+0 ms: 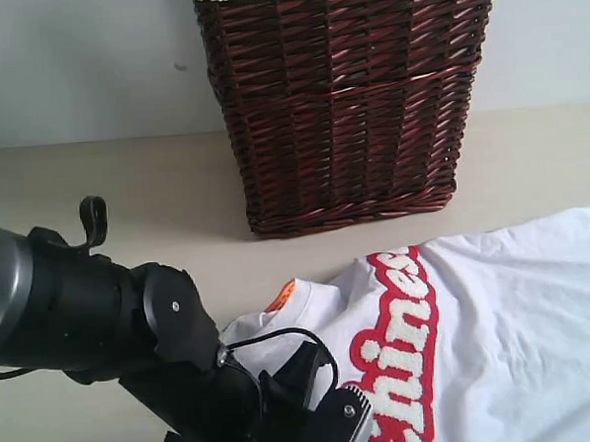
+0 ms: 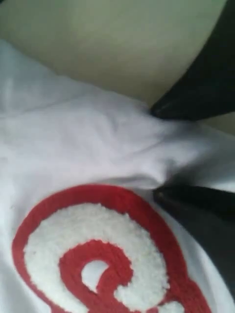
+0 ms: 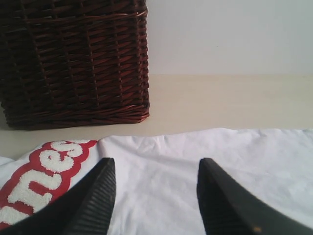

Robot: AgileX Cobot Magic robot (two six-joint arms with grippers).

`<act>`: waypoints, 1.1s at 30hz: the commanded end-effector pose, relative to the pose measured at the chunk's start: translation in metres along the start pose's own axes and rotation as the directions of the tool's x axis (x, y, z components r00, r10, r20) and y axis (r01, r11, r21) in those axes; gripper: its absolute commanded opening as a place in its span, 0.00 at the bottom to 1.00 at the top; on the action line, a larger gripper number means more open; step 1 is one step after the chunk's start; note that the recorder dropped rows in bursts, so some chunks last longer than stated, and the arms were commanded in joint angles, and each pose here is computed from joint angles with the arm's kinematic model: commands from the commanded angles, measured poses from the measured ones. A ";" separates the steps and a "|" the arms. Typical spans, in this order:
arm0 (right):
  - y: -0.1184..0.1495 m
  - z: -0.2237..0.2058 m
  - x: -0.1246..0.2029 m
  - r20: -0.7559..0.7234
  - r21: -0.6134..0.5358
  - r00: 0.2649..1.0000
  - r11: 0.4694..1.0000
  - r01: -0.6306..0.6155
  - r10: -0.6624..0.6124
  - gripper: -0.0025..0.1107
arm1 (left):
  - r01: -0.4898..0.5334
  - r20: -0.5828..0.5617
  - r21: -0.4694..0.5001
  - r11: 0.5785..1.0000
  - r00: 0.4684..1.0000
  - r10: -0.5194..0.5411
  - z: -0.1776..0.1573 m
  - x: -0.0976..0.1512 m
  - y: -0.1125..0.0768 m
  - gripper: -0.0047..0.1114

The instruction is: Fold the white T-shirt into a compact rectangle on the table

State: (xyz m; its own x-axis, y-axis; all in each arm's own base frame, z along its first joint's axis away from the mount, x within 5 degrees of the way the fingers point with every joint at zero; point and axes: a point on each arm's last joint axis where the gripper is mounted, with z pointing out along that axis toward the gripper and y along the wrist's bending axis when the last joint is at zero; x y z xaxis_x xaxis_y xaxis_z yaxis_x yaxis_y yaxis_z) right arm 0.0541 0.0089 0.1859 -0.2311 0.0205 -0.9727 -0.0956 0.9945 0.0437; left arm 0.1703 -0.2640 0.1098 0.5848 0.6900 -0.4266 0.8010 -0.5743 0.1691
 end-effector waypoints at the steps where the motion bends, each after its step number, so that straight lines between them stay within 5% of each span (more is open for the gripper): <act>1: 0.000 0.001 0.001 0.000 0.004 1.000 1.000 0.007 -0.007 0.47 | -0.007 -0.017 -0.030 1.000 1.000 0.006 0.000 -0.001 0.001 0.06; 7: 0.000 0.001 0.001 0.000 0.004 1.000 1.000 0.007 -0.007 0.47 | -0.163 0.002 -0.113 0.980 0.986 0.164 -0.046 -0.017 0.030 0.04; 11: 0.000 0.001 0.001 0.000 0.004 1.000 1.000 0.007 -0.007 0.47 | -0.277 0.183 0.076 0.958 0.948 0.260 -0.069 -0.045 0.050 0.04; 14: 0.000 0.001 0.001 0.000 0.004 1.000 1.000 0.007 -0.007 0.47 | -0.285 0.209 0.085 0.955 0.942 0.262 -0.057 -0.051 0.067 0.04; 24: 0.000 0.001 0.000 0.006 0.006 1.000 1.000 0.007 -0.007 0.47 | -0.220 0.151 -0.057 0.974 0.962 0.227 -0.004 -0.038 0.125 0.04; 29: 0.000 0.001 0.000 0.006 0.006 1.000 1.000 0.007 -0.007 0.47 | -0.013 0.347 -0.091 0.996 0.937 0.044 -0.006 -0.055 0.134 0.05; 33: 0.000 0.001 0.000 0.006 0.006 1.000 1.000 0.007 -0.007 0.47 | 0.079 0.460 -0.073 0.994 0.887 -0.037 -0.012 -0.065 0.136 0.20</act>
State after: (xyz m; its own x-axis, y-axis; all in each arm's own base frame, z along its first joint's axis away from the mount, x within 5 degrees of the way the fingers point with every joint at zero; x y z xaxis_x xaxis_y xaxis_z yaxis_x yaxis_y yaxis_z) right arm 0.0541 0.0089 0.1859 -0.2311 0.0205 -0.9727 -0.0956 0.9945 0.0437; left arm 0.2454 -0.3756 0.1587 0.5147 0.4636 -0.7212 0.8110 -0.5362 0.2341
